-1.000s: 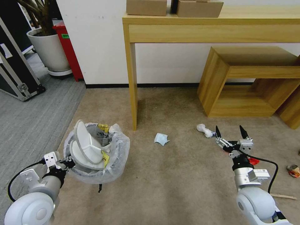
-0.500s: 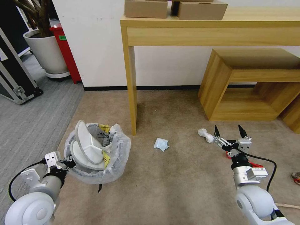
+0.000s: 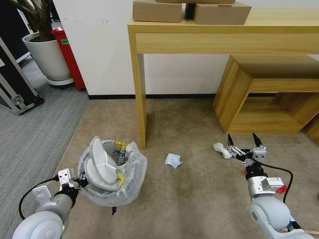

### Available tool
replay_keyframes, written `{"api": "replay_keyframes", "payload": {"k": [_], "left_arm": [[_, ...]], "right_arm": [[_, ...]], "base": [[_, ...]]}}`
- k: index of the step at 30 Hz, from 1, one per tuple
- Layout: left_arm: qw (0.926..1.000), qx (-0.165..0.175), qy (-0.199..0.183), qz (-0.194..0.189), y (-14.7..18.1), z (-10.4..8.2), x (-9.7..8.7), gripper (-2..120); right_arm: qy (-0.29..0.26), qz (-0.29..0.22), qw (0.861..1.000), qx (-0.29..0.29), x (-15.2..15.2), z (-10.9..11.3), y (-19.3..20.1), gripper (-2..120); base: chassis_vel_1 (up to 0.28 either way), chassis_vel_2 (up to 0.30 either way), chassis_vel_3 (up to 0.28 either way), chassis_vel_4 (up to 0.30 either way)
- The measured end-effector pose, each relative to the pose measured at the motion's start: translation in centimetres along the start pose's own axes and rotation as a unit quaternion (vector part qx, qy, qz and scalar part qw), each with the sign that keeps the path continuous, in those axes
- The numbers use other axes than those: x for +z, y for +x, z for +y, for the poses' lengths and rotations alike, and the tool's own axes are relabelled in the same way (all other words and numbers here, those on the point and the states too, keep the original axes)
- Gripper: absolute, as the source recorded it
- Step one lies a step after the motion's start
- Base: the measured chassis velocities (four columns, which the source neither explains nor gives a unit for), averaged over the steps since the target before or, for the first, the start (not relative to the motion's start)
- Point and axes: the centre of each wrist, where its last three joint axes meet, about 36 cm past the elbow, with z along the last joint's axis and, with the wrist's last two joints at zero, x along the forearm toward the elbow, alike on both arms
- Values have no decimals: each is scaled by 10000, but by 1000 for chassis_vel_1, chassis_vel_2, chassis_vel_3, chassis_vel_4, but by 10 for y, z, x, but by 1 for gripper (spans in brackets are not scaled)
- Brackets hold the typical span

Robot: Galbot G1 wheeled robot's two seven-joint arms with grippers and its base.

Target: Pick up the trash bin and place the garbage on the floor into it.

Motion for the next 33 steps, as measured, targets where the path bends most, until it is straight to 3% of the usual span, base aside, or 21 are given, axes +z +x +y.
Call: {"api": "replay_keyframes", "payload": {"k": [33], "left_arm": [[9999, -105, 32, 51, -13, 8, 2, 0]], "right_arm": [[-111, -54, 9998, -185, 12, 10, -7, 100]], "base": [[-50, 50, 49, -55]]}}
